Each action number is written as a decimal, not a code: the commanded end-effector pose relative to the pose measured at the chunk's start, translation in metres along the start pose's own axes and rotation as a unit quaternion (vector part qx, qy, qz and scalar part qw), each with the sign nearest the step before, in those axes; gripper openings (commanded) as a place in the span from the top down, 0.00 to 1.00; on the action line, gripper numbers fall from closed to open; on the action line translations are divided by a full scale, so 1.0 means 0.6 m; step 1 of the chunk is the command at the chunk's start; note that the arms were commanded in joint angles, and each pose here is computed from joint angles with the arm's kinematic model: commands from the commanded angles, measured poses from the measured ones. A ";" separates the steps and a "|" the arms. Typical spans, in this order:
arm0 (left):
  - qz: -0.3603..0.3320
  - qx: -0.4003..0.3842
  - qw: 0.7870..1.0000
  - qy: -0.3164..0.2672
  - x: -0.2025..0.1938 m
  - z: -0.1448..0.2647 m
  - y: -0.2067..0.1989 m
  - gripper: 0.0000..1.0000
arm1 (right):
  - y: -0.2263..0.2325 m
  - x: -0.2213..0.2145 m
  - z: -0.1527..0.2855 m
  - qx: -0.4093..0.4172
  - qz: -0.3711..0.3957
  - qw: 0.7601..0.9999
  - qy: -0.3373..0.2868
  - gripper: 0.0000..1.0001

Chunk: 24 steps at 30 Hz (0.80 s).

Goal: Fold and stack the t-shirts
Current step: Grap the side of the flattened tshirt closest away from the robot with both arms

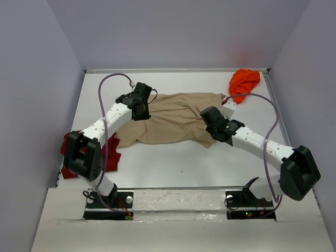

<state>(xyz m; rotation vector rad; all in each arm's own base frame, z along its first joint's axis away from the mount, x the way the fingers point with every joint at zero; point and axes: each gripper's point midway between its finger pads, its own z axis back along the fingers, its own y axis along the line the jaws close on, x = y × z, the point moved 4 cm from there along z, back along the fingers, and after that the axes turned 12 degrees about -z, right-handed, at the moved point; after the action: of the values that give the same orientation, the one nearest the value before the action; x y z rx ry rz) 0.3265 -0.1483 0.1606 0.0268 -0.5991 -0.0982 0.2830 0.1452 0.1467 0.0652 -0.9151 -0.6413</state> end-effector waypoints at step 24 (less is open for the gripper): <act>0.022 -0.008 0.999 -0.045 0.009 0.072 0.019 0.68 | -0.015 0.005 -0.073 -0.021 0.000 0.997 0.068 0.28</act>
<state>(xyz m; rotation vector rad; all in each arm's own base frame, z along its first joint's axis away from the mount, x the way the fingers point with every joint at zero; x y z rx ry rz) 0.3038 -0.1367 0.1795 0.0145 -0.6314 -0.0748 0.3107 0.1294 0.0878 -0.0021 -0.6767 -0.6185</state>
